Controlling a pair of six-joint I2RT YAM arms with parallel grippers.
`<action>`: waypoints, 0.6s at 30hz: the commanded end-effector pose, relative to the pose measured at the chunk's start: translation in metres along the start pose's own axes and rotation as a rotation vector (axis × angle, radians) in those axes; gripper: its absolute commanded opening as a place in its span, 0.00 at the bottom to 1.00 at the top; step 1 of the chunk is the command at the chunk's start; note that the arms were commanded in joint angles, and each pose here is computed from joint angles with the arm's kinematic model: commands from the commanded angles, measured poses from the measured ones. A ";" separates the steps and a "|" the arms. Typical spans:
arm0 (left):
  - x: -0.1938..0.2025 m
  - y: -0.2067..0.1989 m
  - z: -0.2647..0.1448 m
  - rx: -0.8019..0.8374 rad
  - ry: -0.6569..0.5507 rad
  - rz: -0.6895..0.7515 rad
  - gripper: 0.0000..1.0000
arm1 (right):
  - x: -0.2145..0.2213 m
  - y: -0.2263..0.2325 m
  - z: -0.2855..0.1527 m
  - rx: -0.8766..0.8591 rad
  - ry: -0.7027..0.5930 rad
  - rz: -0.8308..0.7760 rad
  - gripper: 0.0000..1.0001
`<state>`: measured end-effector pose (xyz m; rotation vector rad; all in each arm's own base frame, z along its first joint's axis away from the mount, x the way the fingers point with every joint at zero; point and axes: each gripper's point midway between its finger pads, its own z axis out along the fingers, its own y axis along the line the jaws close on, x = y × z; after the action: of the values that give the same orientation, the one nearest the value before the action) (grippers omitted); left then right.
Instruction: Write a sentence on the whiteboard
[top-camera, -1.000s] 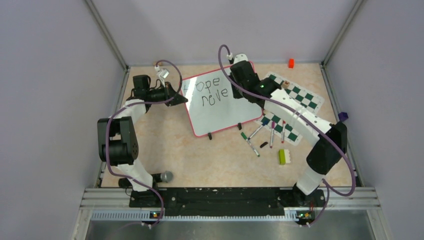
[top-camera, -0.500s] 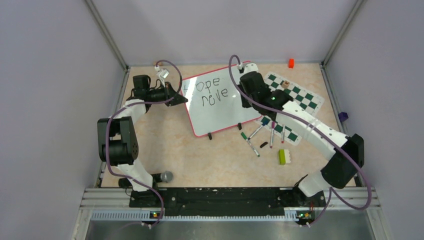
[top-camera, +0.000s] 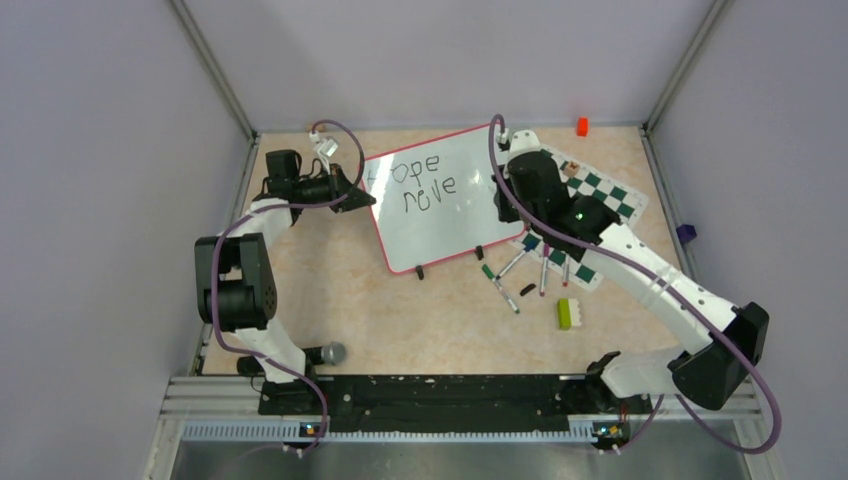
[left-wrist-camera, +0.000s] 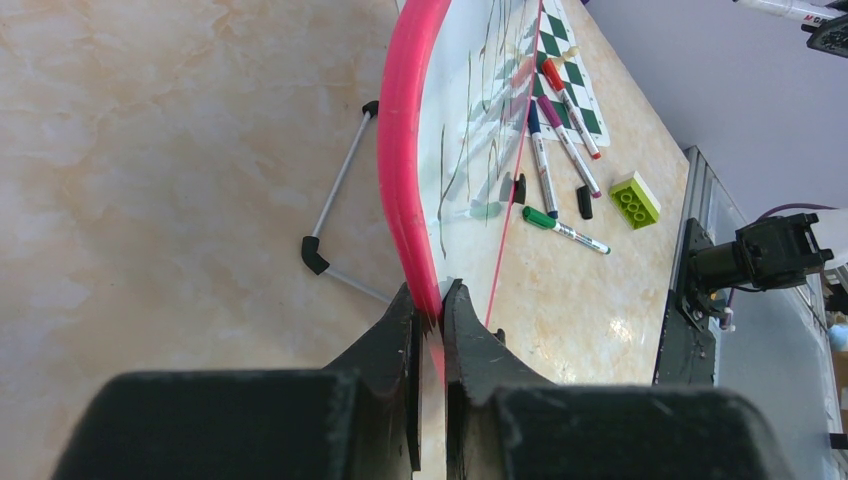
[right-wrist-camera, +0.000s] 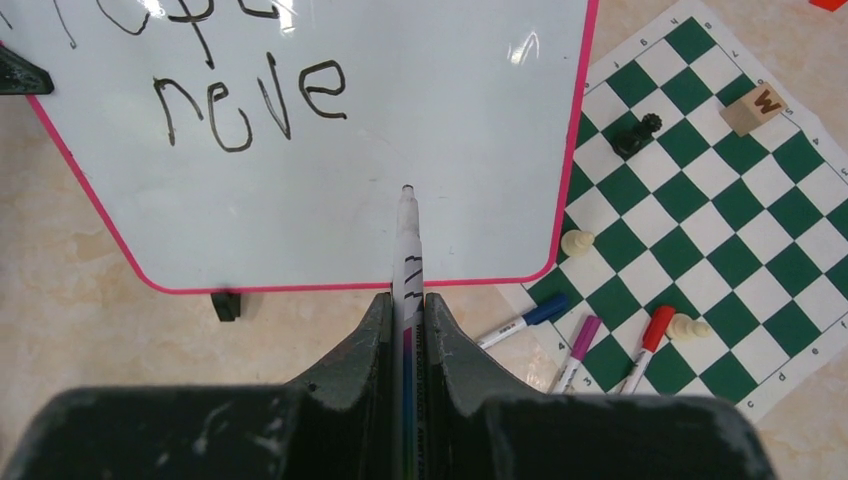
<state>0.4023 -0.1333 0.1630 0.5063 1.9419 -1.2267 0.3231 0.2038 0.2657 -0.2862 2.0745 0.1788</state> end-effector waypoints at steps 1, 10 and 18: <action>0.023 0.032 0.011 -0.125 0.055 0.074 0.00 | -0.017 0.006 -0.007 -0.051 -0.066 0.020 0.00; 0.023 0.032 0.010 -0.130 0.052 0.076 0.00 | -0.017 0.011 -0.006 -0.083 -0.087 0.036 0.00; 0.022 0.033 0.010 -0.141 0.049 0.072 0.00 | -0.008 0.009 -0.003 -0.069 -0.070 0.030 0.00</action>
<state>0.4026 -0.1331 0.1629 0.5054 1.9425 -1.2252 0.3210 0.2152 0.2605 -0.3131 2.0599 0.2529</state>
